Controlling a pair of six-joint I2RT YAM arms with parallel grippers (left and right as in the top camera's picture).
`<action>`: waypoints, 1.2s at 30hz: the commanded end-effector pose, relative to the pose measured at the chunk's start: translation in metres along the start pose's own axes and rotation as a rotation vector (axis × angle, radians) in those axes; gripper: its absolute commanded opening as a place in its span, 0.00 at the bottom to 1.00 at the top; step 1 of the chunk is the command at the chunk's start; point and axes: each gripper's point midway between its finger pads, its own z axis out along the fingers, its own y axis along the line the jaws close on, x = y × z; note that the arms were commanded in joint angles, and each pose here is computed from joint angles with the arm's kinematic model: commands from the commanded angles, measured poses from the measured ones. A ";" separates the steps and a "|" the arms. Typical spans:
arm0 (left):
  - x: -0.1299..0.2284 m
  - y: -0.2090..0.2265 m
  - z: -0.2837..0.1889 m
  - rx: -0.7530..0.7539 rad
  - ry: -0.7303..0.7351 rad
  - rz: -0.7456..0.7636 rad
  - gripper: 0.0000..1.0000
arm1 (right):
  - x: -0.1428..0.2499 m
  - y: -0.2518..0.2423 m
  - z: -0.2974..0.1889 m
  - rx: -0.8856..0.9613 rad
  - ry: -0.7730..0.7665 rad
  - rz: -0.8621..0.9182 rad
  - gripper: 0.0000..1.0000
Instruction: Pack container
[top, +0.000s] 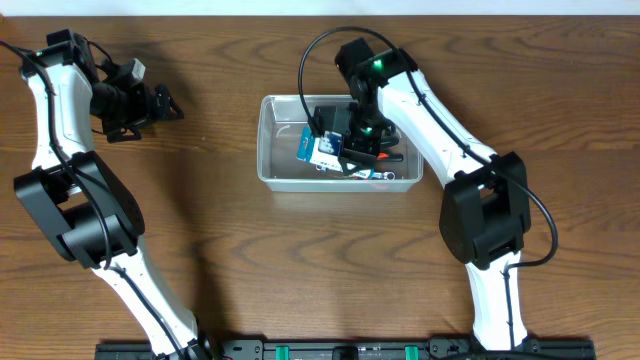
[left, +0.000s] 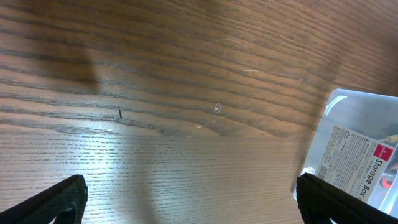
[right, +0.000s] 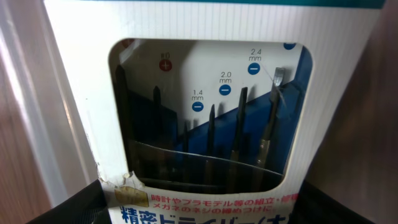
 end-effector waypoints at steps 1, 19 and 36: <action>-0.006 -0.005 -0.017 -0.012 -0.043 0.019 0.98 | 0.003 0.001 -0.006 0.011 -0.011 -0.006 0.47; -0.006 -0.005 -0.017 -0.012 -0.043 0.019 0.98 | 0.007 -0.019 -0.007 0.065 -0.034 0.063 0.98; -0.006 -0.005 -0.017 -0.012 -0.043 0.019 0.98 | -0.044 -0.044 -0.127 0.261 -0.254 0.311 0.99</action>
